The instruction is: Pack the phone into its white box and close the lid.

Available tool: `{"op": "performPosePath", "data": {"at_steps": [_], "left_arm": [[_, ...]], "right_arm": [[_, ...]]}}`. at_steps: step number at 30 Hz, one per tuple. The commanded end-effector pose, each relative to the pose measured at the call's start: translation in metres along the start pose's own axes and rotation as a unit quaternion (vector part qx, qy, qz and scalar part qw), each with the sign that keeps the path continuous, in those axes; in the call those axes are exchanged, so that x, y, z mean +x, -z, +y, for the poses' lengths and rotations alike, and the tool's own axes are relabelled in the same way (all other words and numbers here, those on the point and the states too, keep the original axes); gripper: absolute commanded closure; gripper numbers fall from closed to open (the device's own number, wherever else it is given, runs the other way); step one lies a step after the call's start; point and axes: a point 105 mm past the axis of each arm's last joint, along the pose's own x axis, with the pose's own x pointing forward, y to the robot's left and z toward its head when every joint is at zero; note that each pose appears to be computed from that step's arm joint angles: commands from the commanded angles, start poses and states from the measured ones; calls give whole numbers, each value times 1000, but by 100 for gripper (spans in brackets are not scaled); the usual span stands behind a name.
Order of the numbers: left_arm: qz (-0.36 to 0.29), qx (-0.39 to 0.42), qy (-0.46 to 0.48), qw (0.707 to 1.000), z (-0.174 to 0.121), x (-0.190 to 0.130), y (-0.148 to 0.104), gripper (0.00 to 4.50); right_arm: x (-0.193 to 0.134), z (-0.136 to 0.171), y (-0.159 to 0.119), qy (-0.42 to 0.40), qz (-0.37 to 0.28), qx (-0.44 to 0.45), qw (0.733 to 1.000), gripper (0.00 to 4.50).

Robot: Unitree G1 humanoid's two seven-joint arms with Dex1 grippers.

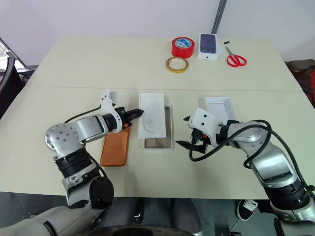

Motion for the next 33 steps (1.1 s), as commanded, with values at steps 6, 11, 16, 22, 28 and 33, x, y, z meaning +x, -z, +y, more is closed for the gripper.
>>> {"op": "performPosePath", "data": {"at_steps": [6, 11, 16, 22, 28, 33], "left_arm": [[15, 21, 16, 1000, -17, 4, 16, 357], [-1, 28, 29, 999, -19, -2, 6, 161], [-42, 57, 23, 997, -12, -19, -22, 156], [-115, 318, 12, 941, 6, -61, -53, 156], [-73, 441, 73, 892, 19, -81, -28, 156], [-45, 481, 103, 869, 27, -97, -11, 156]], "right_arm": [[-1, -6, -9, 27, -14, -23, 999, 3], [2, -19, -18, 43, -33, -13, 998, 3], [18, -27, -34, 61, -56, -20, 996, 244], [68, -26, -51, 63, -55, -19, 996, 445], [100, -25, -44, 61, -16, -14, 998, 445], [100, 3, -36, -25, 11, -43, 999, 445]]}}
